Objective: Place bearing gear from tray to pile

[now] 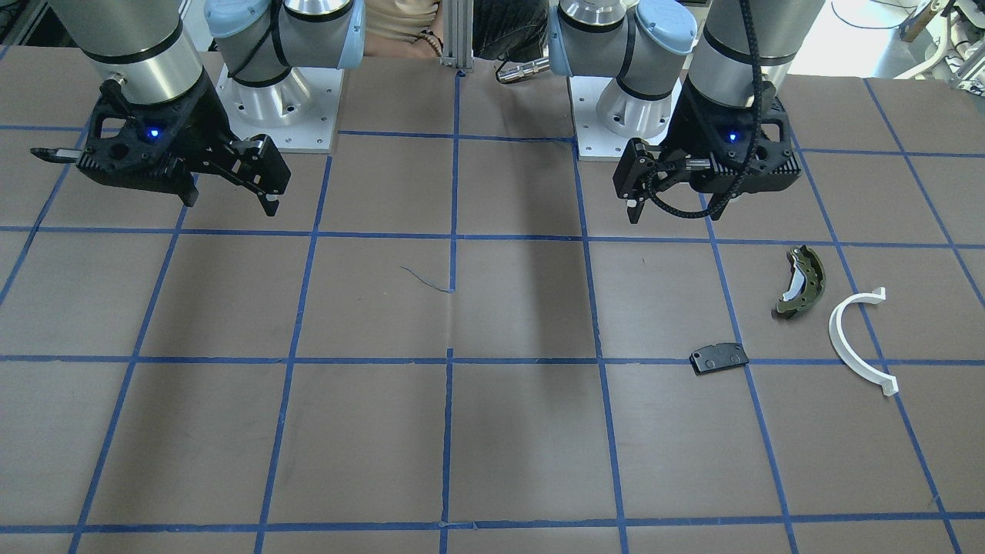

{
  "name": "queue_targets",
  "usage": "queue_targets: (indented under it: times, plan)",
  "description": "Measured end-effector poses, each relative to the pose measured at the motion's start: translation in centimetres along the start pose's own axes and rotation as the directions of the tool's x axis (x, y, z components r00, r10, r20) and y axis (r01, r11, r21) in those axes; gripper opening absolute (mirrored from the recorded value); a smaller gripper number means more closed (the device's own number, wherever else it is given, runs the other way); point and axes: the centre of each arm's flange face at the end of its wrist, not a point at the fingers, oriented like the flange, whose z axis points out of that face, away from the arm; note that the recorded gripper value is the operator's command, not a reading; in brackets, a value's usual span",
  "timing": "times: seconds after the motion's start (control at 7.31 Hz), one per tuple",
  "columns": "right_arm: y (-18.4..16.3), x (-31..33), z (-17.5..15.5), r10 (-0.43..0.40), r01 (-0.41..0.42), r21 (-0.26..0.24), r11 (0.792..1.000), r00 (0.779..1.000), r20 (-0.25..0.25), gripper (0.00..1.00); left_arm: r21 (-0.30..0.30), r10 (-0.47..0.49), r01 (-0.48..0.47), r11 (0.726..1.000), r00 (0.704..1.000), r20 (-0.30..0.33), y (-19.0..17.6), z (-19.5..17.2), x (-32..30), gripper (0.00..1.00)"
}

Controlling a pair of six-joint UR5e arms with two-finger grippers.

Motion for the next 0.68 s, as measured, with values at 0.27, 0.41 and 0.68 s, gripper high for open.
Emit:
queue_targets:
  times: [0.27,0.41,0.68]
  plan:
    - [-0.5,1.1,0.1,0.013,-0.013,0.002,1.0,1.0,-0.004,1.0,-0.003,0.0,0.0,1.0,1.0,-0.005,0.1,0.1,0.0,1.0]
    - [-0.9,2.0,0.1,0.028,-0.028,0.002,1.0,1.0,-0.006,1.0,-0.003,0.0,0.0,1.0,1.0,-0.007,0.1,0.1,0.1,1.0]
    - [-2.3,5.9,0.3,0.064,-0.064,0.0,0.998,0.998,-0.008,1.0,-0.003,0.0,0.0,1.0,1.0,-0.007,0.1,0.1,0.1,1.0]
